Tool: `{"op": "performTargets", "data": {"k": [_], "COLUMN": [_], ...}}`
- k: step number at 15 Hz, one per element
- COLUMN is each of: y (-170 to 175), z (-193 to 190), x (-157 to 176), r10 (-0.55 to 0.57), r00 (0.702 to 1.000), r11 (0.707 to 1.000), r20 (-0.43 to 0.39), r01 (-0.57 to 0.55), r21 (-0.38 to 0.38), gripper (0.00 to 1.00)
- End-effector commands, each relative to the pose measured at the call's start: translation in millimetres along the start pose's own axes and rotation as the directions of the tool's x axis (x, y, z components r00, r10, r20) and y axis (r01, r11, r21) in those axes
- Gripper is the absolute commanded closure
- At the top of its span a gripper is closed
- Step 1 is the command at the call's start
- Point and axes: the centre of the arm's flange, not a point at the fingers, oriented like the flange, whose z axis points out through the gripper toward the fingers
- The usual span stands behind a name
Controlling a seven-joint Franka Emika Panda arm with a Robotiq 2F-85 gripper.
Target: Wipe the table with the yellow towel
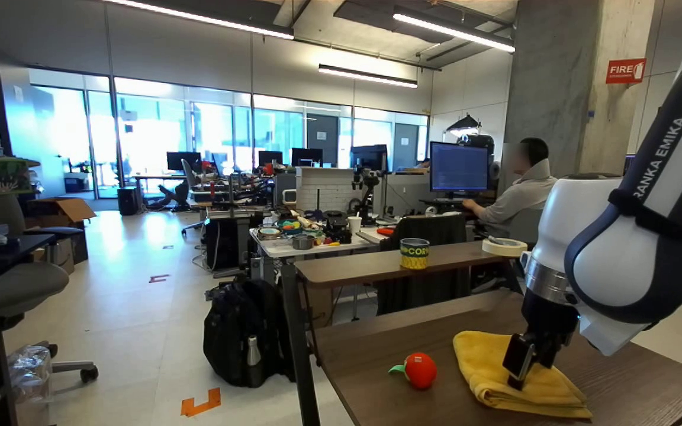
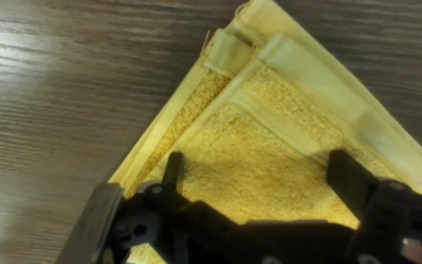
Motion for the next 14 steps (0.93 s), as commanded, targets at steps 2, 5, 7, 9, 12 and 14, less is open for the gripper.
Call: {"op": "performTargets", "data": {"k": [2, 5, 7, 9, 12, 14], "y": [55, 62, 82, 81, 79, 79], "z": [27, 13, 19, 21, 20, 20], "x": [40, 24, 29, 30, 31, 31], "r10": [0.111, 0.129, 0.16, 0.16, 0.16, 0.16], "r00": [0.975, 0.973, 0.967, 0.966, 0.967, 0.967], "r11": [0.994, 0.992, 0.987, 0.987, 0.987, 0.987], "r20": [0.193, 0.192, 0.201, 0.201, 0.201, 0.2], "r01": [-0.114, -0.129, -0.159, -0.16, -0.159, -0.159], "r21": [0.0, -0.013, -0.02, -0.02, -0.02, -0.02], "gripper": [0.0, 0.0, 0.0, 0.0, 0.0, 0.0]}}
